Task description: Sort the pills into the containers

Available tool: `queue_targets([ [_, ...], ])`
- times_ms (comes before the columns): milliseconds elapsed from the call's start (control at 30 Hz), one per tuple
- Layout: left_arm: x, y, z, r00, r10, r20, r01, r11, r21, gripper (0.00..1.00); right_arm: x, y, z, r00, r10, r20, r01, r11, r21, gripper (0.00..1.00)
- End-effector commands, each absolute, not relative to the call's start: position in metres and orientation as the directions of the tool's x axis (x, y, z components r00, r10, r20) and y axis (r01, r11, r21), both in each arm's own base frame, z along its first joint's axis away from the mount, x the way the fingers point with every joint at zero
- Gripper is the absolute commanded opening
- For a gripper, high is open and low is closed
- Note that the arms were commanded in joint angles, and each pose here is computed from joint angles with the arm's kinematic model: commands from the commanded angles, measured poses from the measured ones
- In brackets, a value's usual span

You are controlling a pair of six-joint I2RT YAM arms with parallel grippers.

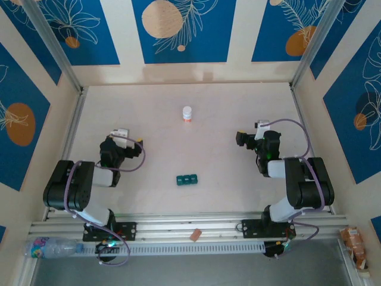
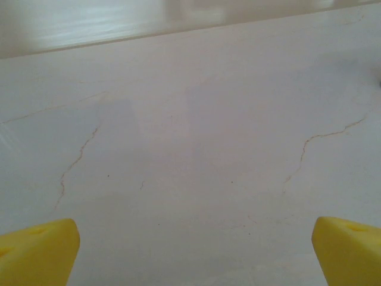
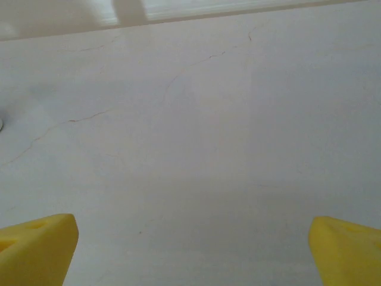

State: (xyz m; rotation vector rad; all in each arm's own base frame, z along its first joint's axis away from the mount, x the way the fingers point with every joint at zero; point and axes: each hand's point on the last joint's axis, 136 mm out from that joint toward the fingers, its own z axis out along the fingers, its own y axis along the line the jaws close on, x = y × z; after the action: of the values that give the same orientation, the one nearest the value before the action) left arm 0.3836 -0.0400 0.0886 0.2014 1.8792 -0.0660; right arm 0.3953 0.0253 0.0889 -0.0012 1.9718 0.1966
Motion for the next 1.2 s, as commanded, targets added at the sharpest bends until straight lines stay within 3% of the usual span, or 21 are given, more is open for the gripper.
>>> queue_targets([
  [0,0.390,-0.039,0.093,-0.293,0.110,-0.950,0.177,0.982,0.059,1.00,0.397,0.026,0.094,-0.383,0.078,-0.920,-0.105,0.986,0.127,0.99],
  [1167,0.395,-0.022,0.098,-0.326,0.087,-0.941,0.071,0.995,0.067,1.00,0.396,0.021,0.098,-0.371,0.086,-0.925,-0.066,0.991,0.119,0.99],
])
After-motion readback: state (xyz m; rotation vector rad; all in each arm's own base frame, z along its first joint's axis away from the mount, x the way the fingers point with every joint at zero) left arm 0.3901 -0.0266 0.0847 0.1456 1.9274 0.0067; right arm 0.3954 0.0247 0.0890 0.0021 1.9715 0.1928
